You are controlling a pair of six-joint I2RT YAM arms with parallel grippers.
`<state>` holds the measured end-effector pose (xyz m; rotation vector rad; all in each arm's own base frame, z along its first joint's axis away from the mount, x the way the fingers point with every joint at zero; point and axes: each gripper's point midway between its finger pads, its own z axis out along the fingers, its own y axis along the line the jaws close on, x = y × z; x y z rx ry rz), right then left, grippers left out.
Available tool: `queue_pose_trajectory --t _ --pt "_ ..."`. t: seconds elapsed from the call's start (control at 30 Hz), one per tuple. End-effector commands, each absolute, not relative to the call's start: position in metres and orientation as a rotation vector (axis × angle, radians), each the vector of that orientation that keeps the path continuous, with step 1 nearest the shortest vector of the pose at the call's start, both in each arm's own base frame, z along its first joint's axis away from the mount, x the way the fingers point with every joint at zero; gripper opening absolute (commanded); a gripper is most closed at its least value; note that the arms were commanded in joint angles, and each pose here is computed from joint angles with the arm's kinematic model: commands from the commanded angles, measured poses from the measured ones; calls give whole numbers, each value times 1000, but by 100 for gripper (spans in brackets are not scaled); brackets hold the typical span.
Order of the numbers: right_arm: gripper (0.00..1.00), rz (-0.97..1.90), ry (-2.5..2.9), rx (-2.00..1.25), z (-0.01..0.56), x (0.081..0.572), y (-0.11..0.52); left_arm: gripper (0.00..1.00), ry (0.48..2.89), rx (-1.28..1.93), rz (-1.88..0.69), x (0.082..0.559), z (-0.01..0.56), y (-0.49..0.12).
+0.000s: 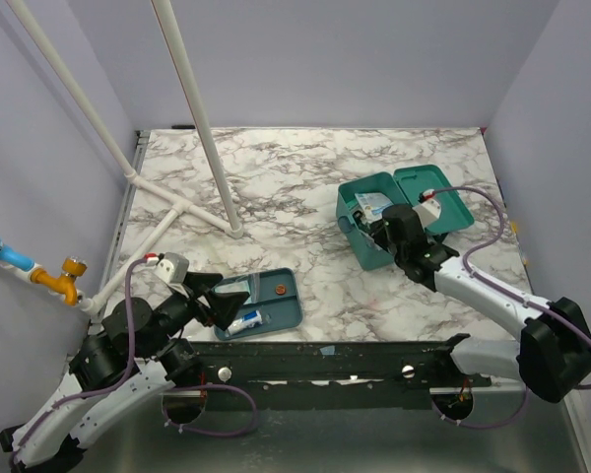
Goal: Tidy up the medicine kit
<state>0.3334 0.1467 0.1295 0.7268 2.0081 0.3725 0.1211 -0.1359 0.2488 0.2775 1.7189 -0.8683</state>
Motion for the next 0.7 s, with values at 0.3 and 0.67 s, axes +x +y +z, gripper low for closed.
queue_pose_trajectory --t 0.3,0.67 --pt "52 344 1952 555 207 316 129 90 1747 258 -827 128 242 -136" --pt "56 502 2006 88 262 295 167 91 1758 238 -803 131 240 -133"
